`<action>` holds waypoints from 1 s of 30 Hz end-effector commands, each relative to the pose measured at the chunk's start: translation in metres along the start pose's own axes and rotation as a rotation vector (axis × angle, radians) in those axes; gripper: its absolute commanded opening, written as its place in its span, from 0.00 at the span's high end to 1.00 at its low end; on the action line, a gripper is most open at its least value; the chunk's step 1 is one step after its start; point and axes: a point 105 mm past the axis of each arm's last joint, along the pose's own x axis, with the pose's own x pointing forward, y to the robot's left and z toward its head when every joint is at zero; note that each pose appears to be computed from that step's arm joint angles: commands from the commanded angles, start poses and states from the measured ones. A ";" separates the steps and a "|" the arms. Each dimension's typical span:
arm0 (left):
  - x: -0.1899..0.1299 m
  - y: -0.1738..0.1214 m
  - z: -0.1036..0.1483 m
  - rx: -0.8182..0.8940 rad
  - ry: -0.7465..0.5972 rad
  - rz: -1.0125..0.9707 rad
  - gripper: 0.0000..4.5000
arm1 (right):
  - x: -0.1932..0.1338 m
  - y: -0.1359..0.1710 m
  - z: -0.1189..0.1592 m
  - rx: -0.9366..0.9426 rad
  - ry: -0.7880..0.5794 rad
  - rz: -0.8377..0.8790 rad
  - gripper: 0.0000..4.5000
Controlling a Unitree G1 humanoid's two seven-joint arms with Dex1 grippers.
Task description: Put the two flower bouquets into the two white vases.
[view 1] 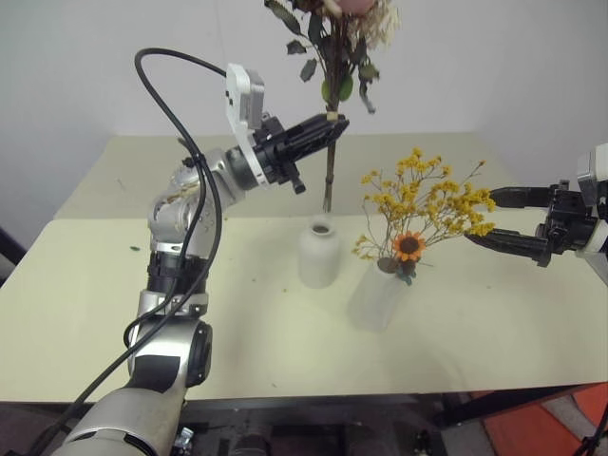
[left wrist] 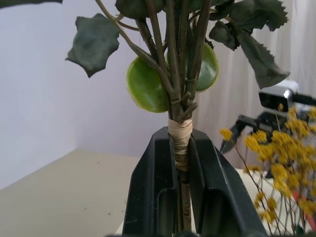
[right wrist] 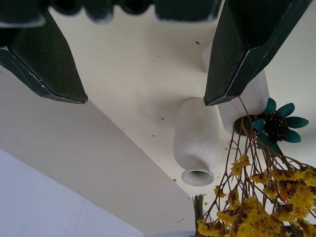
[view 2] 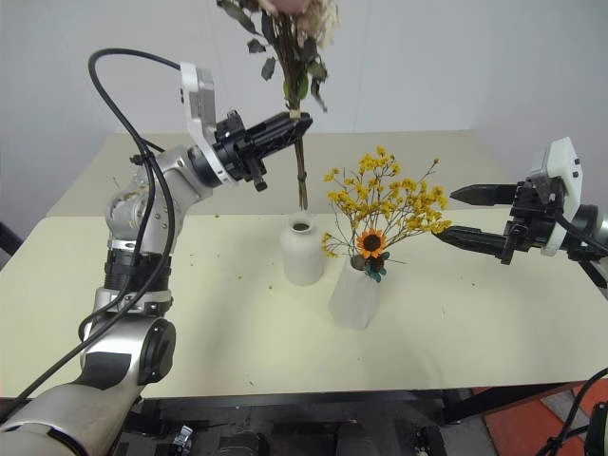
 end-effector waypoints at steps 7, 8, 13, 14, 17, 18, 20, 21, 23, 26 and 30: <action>0.001 -0.004 -0.003 0.078 -0.019 -0.022 0.98 | -0.003 0.002 0.014 -0.039 -0.044 -0.003 0.01; 0.001 -0.004 -0.004 0.077 -0.017 -0.019 0.98 | -0.004 0.002 0.014 -0.038 -0.044 -0.003 0.01; -0.003 -0.002 -0.010 0.066 -0.004 -0.002 0.98 | -0.004 0.002 0.014 -0.038 -0.046 -0.004 0.01; -0.004 -0.002 -0.012 0.065 -0.001 -0.002 0.98 | -0.004 0.002 0.014 -0.038 -0.046 -0.004 0.01; -0.005 -0.002 -0.014 0.063 0.004 0.003 0.98 | -0.004 0.002 0.014 -0.037 -0.048 -0.005 0.01; -0.006 -0.002 -0.015 0.061 0.006 0.008 0.98 | -0.004 0.002 0.014 -0.037 -0.049 -0.005 0.01; -0.006 -0.001 -0.016 0.054 0.008 0.013 0.98 | -0.004 0.003 0.014 -0.036 -0.050 -0.005 0.01; -0.006 -0.001 -0.017 0.051 0.009 0.014 0.98 | -0.004 0.003 0.014 -0.037 -0.050 -0.006 0.01; -0.006 -0.002 -0.020 0.048 0.015 0.015 0.98 | -0.004 0.003 0.014 -0.037 -0.052 -0.006 0.01; -0.009 -0.003 -0.026 0.042 0.031 0.020 0.98 | -0.004 0.004 0.014 -0.037 -0.052 -0.007 0.01; -0.013 -0.002 -0.035 0.029 0.052 0.034 0.98 | -0.004 0.004 0.013 -0.037 -0.054 -0.009 0.01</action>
